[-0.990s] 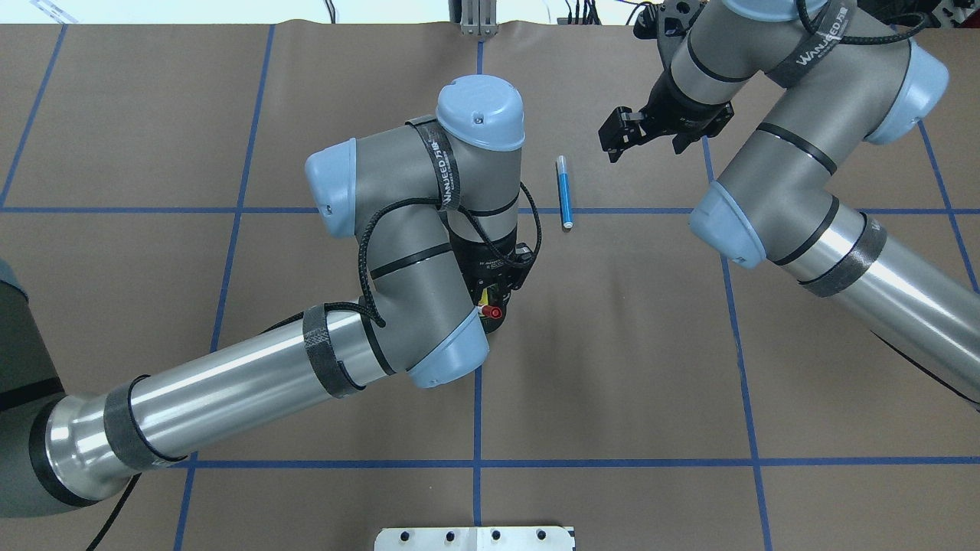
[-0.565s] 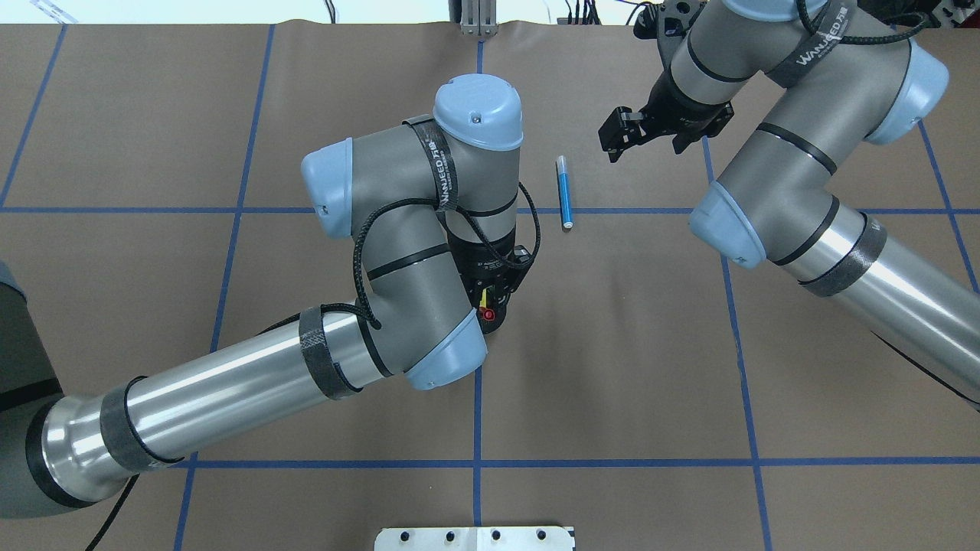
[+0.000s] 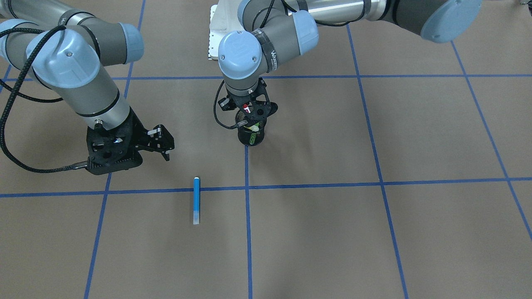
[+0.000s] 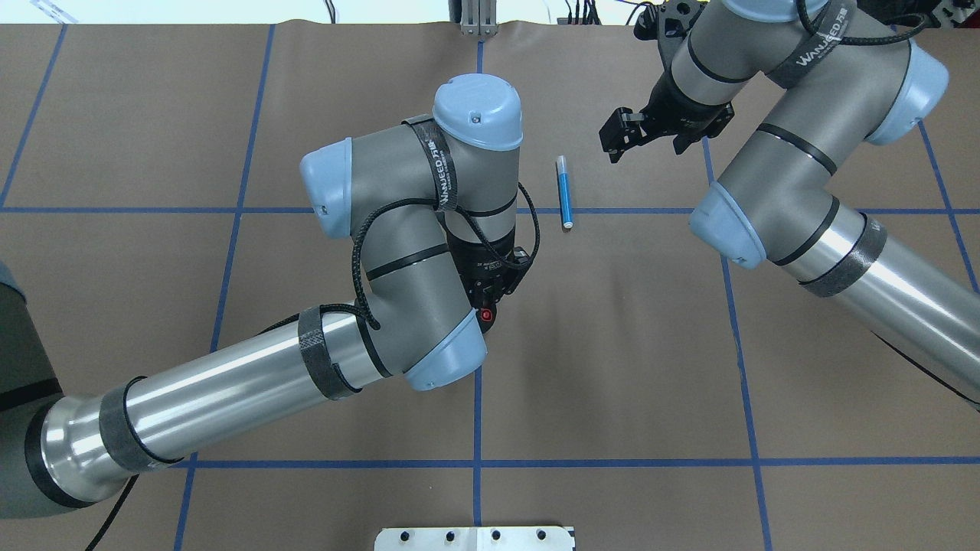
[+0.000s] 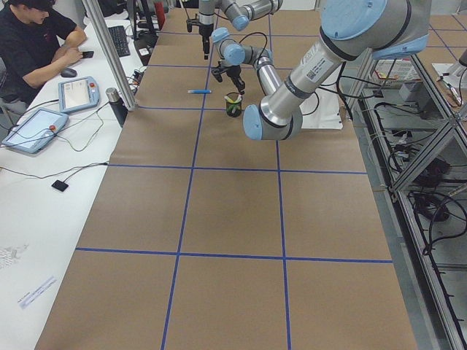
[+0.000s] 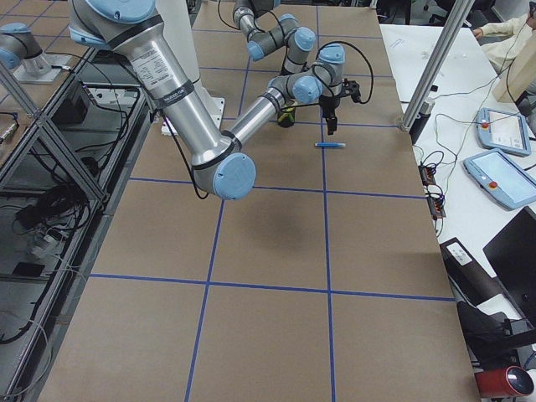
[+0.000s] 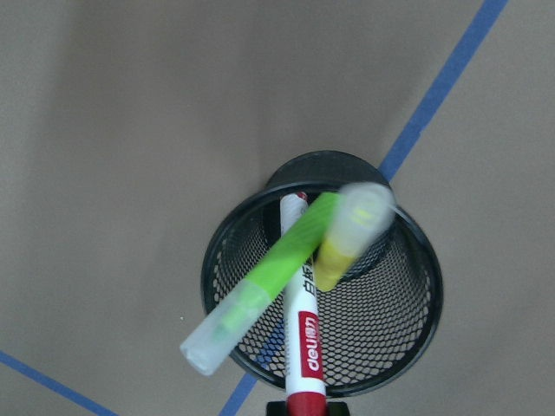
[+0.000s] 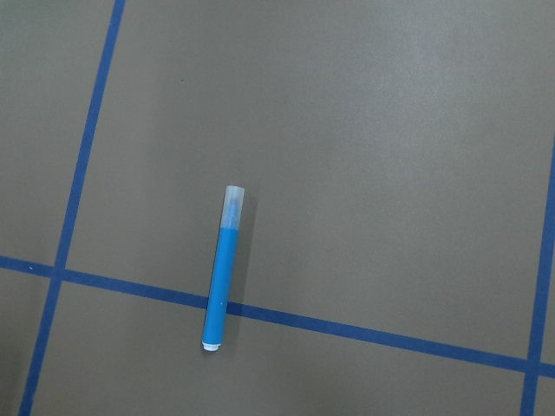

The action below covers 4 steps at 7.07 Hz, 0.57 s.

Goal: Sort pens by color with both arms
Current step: 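Close the left gripper and lift the red-capped marker out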

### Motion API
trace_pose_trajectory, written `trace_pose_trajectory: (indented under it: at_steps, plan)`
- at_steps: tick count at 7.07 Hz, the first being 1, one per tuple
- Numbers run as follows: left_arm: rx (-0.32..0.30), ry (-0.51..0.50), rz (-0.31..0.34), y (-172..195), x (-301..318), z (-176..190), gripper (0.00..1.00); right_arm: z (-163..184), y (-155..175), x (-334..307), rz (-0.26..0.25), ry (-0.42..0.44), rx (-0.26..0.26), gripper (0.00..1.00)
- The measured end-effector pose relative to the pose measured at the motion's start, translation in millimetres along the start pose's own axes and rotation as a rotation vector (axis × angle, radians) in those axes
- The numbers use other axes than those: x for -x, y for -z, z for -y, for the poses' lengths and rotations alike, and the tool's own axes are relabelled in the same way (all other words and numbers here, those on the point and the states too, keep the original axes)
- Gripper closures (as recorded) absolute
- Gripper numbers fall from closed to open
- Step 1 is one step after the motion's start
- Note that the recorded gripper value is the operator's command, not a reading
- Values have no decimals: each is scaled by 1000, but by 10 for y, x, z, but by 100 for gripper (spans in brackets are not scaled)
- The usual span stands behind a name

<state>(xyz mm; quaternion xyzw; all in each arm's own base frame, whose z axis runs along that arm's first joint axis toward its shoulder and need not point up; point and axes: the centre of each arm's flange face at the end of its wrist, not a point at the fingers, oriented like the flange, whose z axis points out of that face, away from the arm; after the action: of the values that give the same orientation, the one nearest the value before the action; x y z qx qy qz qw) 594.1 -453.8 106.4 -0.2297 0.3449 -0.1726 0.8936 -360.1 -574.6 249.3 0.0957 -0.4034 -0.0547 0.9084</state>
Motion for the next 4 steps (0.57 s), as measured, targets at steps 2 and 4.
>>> trace_pose_trajectory:
  at_steps: [2,4]
  plan:
    - [0,-2,-1,41,11,-32,80,-2,-8,-3,-1,1,1,1]
    - [0,-9,2,252,104,-193,80,-5,-17,-5,-1,1,2,1]
